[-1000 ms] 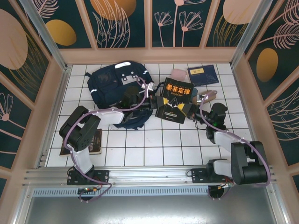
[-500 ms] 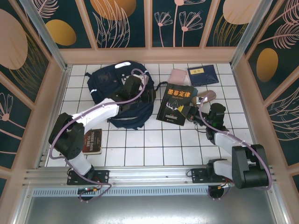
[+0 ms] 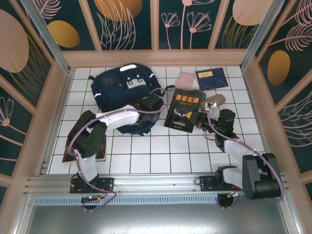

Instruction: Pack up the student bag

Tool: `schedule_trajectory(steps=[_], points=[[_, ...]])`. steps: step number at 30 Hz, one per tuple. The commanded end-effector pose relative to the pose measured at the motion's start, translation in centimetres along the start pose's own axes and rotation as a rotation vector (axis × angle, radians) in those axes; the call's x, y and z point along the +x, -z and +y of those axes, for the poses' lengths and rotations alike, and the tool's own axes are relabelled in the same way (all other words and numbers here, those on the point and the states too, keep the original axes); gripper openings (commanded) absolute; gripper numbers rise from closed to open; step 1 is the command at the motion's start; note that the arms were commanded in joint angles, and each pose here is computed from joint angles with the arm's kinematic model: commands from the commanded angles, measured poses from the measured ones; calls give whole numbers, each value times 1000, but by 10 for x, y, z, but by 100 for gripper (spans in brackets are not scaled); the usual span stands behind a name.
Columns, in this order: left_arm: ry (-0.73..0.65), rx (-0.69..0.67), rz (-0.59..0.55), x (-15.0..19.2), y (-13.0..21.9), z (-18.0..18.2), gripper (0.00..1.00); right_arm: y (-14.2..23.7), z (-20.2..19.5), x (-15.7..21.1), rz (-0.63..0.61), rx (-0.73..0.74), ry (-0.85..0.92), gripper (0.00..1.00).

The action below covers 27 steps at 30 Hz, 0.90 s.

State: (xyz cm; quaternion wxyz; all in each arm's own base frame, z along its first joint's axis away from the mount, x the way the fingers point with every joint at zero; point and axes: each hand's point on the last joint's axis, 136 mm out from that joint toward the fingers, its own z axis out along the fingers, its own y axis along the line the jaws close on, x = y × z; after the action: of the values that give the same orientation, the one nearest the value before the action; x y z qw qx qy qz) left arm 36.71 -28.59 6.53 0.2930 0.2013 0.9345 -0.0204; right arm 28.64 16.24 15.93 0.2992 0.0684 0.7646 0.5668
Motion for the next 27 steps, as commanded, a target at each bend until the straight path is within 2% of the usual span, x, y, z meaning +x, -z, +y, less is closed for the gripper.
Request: schedule_trajectory(steps=[1, 4, 6, 17, 23, 27], points=[[-68, -147, 40, 8, -6, 20, 44, 3, 20, -5, -23, -62, 95, 0], [-69, -189, 21, 2, -2, 24, 10, 3, 20, -4, -21, -63, 95, 0], [-44, -185, -20, -9, 9, 25, 0, 2, 21, -2, -14, -67, 93, 0], [109, -137, -294, -101, 108, 32, 0, -36, 37, 27, 94, -134, 68, 0], [111, -138, -361, -129, 138, 35, 0, -77, 45, 49, 200, -168, 41, 0], [120, -76, -395, -137, 156, 31, 0, -102, 45, 32, 171, -173, 10, 0]])
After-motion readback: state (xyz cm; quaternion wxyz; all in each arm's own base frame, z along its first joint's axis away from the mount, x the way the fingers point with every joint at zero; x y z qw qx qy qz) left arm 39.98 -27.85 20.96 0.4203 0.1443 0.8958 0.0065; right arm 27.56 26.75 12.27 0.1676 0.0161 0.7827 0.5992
